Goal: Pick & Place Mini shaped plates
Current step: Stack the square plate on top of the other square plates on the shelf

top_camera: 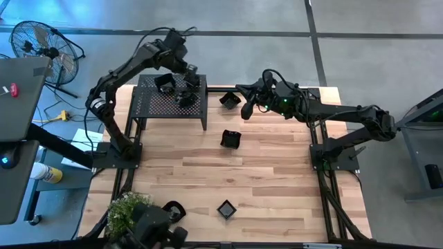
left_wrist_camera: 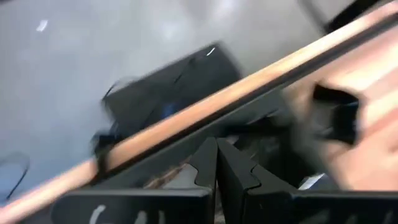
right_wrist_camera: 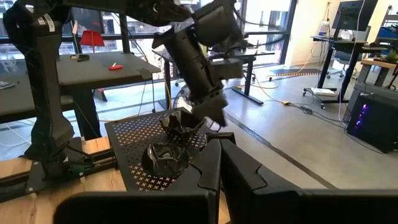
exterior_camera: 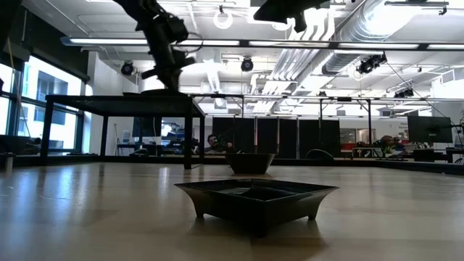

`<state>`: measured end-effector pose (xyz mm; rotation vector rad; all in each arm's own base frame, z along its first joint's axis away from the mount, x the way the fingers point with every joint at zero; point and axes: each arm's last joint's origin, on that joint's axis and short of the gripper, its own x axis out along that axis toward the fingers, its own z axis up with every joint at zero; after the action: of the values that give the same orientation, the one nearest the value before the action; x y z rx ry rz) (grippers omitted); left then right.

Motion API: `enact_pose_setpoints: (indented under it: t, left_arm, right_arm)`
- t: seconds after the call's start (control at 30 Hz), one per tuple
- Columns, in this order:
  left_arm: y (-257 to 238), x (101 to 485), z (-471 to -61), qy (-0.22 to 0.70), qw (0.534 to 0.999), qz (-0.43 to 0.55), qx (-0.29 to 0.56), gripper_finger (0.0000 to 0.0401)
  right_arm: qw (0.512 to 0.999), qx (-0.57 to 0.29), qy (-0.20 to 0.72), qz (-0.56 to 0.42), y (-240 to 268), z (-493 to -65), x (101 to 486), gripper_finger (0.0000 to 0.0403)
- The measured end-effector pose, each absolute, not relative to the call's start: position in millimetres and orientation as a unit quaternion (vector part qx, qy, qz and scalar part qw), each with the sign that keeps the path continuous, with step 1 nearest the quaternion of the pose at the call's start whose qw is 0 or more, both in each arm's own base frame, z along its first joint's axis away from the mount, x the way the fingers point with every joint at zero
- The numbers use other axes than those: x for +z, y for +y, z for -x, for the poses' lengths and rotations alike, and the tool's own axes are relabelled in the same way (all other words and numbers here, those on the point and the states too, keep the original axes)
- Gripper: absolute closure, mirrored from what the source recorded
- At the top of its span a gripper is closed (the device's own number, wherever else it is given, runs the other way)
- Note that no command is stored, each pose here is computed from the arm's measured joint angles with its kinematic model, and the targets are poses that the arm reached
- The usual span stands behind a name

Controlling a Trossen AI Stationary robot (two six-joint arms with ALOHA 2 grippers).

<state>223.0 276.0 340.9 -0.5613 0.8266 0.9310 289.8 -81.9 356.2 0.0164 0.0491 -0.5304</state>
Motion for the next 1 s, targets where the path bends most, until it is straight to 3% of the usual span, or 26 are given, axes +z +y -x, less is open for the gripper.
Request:
enact_pose_setpoints:
  t: [0.37,1.0]
  left_arm:
    - [277,328,-212,0.439,0.738,0.283,0.427,0.0401]
    - [268,328,-212,0.439,0.756,0.351,0.337,0.0401]
  right_arm:
    - [0.965,-0.262,0.024,-0.008,-82,-290,356,0.0399]
    - [0.965,-0.262,0.024,-0.008,-82,-290,356,0.0401]
